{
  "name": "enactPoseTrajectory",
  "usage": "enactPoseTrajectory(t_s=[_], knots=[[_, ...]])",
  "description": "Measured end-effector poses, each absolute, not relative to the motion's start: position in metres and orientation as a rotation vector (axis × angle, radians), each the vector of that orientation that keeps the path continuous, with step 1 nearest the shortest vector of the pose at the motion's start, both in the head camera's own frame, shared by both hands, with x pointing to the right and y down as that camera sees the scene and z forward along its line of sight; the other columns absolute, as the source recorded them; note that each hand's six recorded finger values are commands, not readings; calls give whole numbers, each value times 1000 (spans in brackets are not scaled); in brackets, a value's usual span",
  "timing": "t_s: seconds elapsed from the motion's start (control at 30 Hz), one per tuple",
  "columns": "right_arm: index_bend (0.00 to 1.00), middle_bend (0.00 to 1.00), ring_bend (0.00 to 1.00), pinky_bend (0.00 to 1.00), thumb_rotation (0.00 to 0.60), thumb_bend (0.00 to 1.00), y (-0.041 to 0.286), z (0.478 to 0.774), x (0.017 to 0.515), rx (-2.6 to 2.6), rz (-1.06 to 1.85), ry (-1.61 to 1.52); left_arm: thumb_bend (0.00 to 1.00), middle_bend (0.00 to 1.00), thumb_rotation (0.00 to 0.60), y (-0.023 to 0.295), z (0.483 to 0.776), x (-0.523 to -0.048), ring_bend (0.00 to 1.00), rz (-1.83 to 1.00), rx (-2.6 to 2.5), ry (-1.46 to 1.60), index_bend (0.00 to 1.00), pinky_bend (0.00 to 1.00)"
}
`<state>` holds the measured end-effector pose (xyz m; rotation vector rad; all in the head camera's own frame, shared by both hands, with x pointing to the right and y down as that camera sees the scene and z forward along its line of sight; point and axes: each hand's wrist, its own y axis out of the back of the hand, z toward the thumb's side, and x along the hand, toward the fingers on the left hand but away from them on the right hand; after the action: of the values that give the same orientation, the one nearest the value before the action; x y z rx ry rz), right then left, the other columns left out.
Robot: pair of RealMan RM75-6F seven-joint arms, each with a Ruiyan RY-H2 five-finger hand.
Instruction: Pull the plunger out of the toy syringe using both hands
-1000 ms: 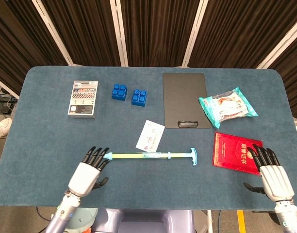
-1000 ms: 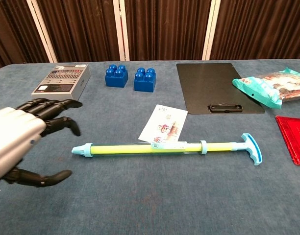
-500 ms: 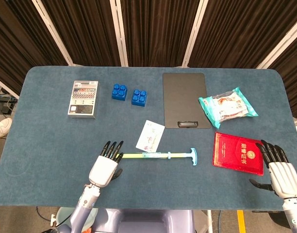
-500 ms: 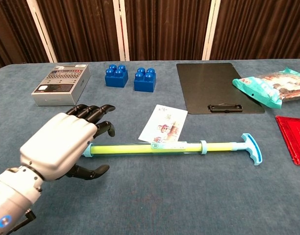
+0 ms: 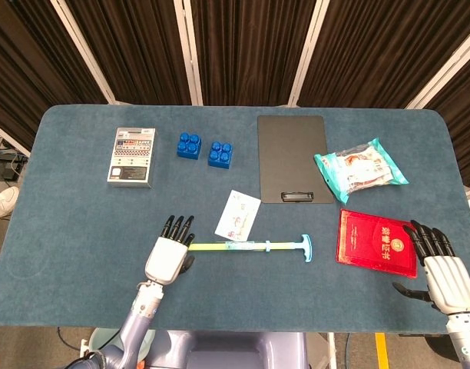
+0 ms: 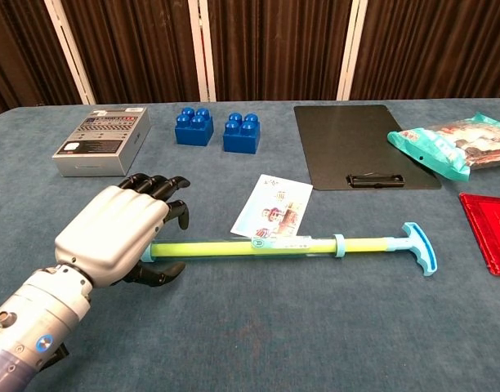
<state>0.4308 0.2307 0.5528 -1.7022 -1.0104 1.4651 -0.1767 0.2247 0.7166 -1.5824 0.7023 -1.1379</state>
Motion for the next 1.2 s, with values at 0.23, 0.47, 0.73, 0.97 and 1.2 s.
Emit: enactPoseTrajectory(t_s=[0.23, 0.47, 0.73, 0.97, 1.2], knots=[[0, 0, 0, 0, 600, 0, 232, 554, 431, -1680, 1477, -1003, 283, 115, 600, 219, 730, -178, 103, -1175, -1588, 685, 451, 121], [0, 0, 0, 0, 600, 0, 231, 557, 429, -1672, 1482, -997, 418, 241, 600, 217, 736, -175, 211, -1187, -1590, 671, 617, 122], [32, 0, 0, 0, 600, 33, 234, 566, 425, -1681, 1506, -961, 493, 290, 600, 222, 726, -167, 245, -1121, -1598, 707, 686, 122], [273, 21, 0, 0, 600, 163, 247, 590, 402, -1760, 1495, -872, 493, 293, 600, 228, 718, -161, 245, -1075, -1638, 715, 698, 122], [416, 76, 0, 8, 600, 297, 260, 622, 359, -1852, 1388, -829, 494, 295, 600, 234, 715, -162, 245, -1053, -1689, 693, 702, 122]])
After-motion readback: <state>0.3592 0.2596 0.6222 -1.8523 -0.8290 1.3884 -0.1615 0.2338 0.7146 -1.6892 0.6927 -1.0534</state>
